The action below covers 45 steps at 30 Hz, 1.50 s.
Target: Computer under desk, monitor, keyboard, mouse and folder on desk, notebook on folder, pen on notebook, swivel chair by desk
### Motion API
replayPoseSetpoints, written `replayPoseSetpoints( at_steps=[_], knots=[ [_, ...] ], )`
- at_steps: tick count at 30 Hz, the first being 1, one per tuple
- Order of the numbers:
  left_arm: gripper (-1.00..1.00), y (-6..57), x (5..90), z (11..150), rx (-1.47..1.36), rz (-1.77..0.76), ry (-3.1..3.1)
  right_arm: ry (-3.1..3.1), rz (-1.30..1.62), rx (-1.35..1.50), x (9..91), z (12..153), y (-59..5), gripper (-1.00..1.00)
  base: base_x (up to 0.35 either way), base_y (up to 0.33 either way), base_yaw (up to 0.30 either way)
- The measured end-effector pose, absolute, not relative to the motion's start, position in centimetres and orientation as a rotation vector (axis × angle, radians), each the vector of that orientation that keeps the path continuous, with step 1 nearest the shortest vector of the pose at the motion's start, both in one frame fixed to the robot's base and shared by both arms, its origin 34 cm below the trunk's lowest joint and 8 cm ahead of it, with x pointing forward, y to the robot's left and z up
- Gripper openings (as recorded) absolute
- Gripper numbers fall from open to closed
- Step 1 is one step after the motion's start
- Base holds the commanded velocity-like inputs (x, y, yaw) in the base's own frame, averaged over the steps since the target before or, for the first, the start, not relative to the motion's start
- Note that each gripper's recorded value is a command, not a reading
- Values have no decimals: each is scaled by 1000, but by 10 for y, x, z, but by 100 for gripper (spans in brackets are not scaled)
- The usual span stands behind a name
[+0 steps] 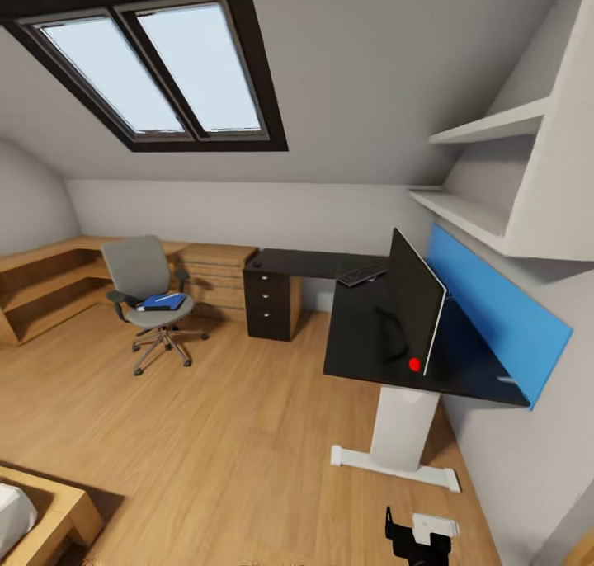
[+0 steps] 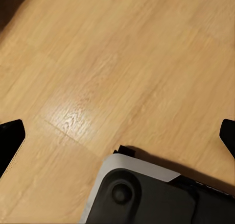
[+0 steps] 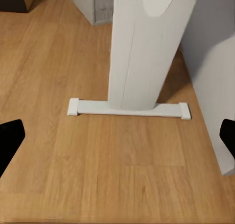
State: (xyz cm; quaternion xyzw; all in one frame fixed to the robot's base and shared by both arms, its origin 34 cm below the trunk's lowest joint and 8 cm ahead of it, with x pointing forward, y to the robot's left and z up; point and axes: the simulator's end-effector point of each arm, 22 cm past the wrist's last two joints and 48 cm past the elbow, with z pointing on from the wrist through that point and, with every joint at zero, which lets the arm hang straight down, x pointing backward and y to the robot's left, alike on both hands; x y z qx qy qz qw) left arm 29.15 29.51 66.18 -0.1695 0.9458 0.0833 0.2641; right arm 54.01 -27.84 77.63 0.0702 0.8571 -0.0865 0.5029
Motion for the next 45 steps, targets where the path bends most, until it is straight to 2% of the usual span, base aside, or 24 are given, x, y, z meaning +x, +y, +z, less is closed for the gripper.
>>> replayPoseSetpoints(
  at_steps=[16, 45],
  knots=[
    [100, 295, 286, 659, -457, 229, 2573, 2092, -211, 164, 534, 768, -278, 100, 56, 299, 158],
    [100, 294, 285, 659, -457, 226, 2575, 2096, -221, 154, 531, 765, -283, 100, 220, 281, 6]
  ],
)
